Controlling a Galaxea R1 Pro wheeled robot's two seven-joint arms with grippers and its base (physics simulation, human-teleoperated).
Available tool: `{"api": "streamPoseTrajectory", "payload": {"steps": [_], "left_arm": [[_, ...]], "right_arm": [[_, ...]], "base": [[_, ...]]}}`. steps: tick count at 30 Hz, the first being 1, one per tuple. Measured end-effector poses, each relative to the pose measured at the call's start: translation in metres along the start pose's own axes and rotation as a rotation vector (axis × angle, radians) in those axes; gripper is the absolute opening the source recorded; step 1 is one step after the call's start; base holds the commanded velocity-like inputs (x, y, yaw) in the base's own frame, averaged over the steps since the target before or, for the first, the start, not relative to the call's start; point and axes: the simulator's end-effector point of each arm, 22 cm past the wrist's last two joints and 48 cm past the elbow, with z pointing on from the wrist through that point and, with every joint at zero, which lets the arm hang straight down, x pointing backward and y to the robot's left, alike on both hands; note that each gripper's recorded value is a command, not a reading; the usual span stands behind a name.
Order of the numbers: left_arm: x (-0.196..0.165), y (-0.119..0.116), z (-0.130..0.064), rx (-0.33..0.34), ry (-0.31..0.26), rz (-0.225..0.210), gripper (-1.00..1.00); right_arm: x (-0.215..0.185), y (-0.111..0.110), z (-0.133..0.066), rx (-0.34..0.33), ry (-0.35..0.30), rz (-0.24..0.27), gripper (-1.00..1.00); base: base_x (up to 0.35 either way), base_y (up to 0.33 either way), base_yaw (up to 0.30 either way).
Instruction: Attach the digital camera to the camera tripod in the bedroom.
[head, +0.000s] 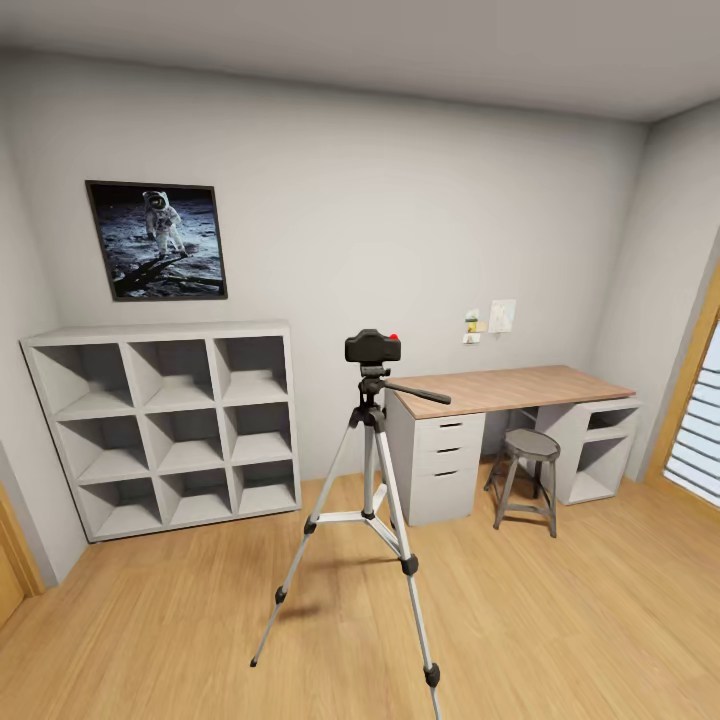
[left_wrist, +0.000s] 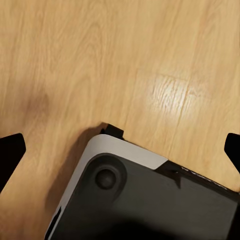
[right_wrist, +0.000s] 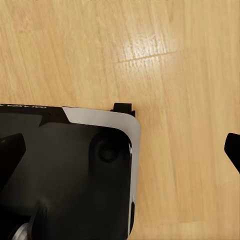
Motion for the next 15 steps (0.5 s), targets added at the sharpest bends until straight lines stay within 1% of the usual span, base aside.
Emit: {"api": "streamPoseTrajectory", "payload": {"steps": [7, 15], "left_arm": [[0.0019, 0.0052, 0.0000, -0.007, -0.006, 0.003, 1.00], [0.0011, 0.0056, 0.0000, -0.007, -0.007, 0.000, 1.00]], "right_arm": [[-0.0009, -0.0006, -0.0001, 0.001, -0.003, -0.004, 1.00], [-0.0019, 0.0012, 0.0002, -0.001, -0.006, -0.015, 1.00]], "base": [[0.000, 0.000, 0.000], [0.000, 0.000, 0.000]]}}
